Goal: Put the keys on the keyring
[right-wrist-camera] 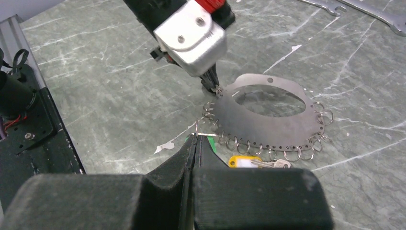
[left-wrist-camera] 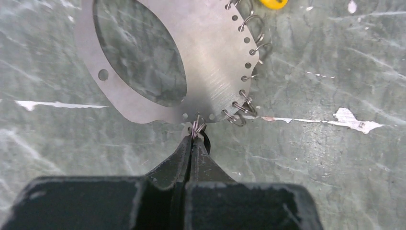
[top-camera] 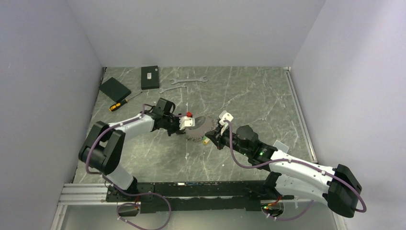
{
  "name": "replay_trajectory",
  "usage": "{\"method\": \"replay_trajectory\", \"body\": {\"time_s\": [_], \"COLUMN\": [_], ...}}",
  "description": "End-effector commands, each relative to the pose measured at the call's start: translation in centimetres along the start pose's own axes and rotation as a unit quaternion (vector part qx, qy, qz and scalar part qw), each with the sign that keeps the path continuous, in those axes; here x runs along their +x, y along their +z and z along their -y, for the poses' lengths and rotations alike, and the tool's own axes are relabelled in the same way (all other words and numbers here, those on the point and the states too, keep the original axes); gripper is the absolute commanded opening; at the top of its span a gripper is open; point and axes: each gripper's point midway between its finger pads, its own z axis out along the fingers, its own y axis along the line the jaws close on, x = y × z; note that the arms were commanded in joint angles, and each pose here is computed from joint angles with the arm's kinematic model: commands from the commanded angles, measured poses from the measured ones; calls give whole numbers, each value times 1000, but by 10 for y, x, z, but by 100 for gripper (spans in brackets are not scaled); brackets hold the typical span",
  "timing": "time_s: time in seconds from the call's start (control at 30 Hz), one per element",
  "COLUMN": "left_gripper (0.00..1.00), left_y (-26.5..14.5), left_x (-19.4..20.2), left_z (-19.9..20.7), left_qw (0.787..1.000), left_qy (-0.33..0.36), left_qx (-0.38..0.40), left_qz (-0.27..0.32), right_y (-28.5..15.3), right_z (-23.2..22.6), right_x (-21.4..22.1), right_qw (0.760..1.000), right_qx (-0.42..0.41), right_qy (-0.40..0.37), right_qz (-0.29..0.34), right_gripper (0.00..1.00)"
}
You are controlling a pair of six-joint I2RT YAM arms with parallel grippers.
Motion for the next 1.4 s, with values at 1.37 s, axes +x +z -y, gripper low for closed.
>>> {"method": "replay_trajectory", "body": {"time_s": [1.37], "left_gripper": [0], "left_y": [-127], "left_x": [-150], "left_z": [68], "left_qw": [907], "left_qy": [297], "left_qx": [-140], "left_qz": [262], "right_y": [24], "right_z": [-24], "right_x": [-48], "right_qw": [952], "right_qx": [3], "right_qy": [-304], "right_qz": [26], "right_gripper": [0]}}
